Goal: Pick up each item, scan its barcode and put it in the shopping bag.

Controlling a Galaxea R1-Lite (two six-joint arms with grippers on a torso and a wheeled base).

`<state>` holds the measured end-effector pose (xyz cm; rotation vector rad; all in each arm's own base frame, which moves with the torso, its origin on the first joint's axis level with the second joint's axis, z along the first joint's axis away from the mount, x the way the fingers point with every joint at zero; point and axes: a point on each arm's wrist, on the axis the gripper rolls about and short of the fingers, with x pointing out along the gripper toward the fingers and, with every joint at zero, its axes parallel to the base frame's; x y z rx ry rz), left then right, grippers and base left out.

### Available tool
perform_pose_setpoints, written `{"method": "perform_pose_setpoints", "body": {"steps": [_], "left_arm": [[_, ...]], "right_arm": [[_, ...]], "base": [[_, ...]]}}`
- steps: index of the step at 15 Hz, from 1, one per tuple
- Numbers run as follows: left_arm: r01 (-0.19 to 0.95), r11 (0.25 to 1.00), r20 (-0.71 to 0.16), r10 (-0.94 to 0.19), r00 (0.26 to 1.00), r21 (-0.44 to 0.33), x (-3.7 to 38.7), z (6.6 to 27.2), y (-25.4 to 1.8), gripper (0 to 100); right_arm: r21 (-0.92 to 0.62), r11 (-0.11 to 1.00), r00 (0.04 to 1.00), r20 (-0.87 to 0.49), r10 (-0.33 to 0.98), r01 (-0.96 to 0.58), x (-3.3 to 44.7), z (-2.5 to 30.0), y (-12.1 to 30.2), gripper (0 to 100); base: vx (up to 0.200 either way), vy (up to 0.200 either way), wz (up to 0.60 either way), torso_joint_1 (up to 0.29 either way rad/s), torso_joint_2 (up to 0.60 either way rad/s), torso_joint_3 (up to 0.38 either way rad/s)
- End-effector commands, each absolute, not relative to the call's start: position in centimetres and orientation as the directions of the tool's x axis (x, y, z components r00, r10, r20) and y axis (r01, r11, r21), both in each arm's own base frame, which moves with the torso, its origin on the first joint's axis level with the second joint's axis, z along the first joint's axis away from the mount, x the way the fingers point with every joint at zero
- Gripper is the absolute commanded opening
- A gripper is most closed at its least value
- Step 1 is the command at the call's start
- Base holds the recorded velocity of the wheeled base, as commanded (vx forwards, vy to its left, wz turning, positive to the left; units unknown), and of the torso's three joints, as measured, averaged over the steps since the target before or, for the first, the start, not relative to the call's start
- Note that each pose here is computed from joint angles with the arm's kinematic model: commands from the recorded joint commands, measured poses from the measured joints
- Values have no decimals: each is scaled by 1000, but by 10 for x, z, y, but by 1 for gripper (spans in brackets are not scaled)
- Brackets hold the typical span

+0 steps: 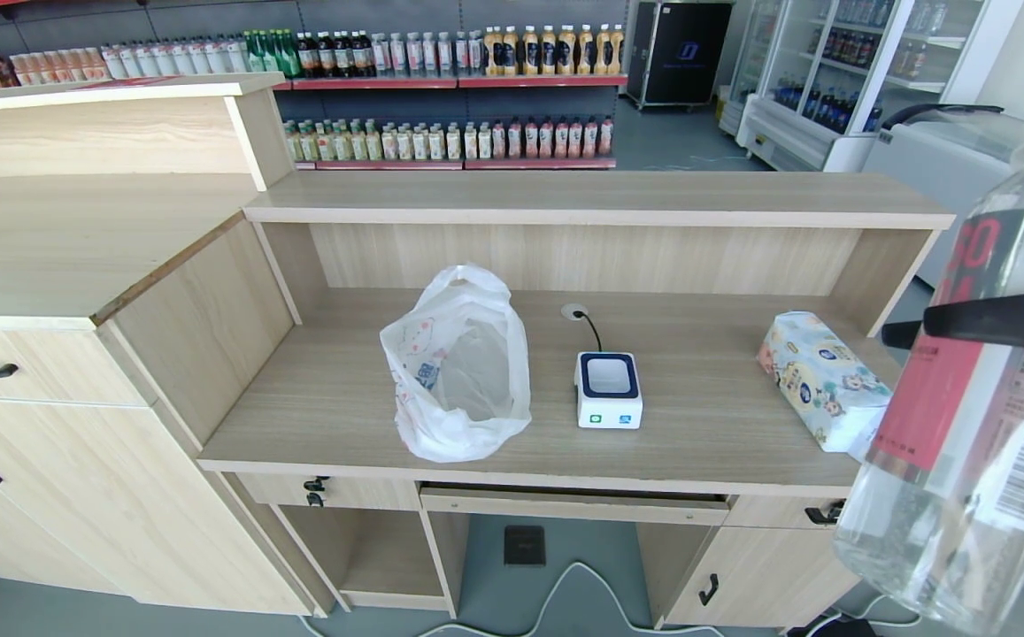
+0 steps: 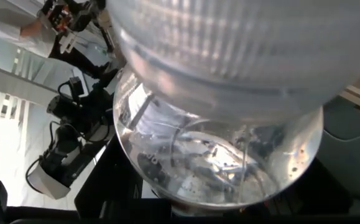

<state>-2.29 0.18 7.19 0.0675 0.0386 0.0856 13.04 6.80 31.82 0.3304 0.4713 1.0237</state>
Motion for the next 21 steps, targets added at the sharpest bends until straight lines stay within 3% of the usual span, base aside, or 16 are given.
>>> {"method": "perform_pose_setpoints", "body": {"steps": [1,5,7,8,11,13,16,21], "left_arm": [[-85,994,-35,87,996,69,-23,72,2,100],[-85,994,-35,87,996,69,-23,72,2,100],[-85,994,-35,87,996,69,-23,72,2,100],[-85,994,-35,87,996,69,-23,72,2,100],[-85,994,-35,87,996,69,-23,72,2,100],[-85,994,-35,87,996,69,-23,72,2,100],[-85,994,-35,87,996,69,-23,72,2,100],[-85,994,-35,87,996,69,-23,72,2,100]], "right_arm": [[476,486,435,-222,873,-733,132,318,68,0],[445,530,483,-224,847,-722,136,317,64,0],[202,728,666,-300,683,-655,160,305,49,0],[50,828,766,-352,538,-558,175,298,35,0],[-152,917,907,-274,318,-368,204,294,-8,0],[-166,938,933,-251,257,-303,208,287,-21,0],[-295,944,951,-303,58,-151,199,270,-64,0],[-313,944,954,-298,11,-108,200,272,-77,0]], "base": [[0,0,0,0,0,0],[0,0,0,0,0,0],[0,0,0,0,0,0],[0,0,0,0,0,0],[0,0,0,0,0,0],[0,0,0,0,0,0],[0,0,0,0,0,0],[0,0,0,0,0,0]]}}
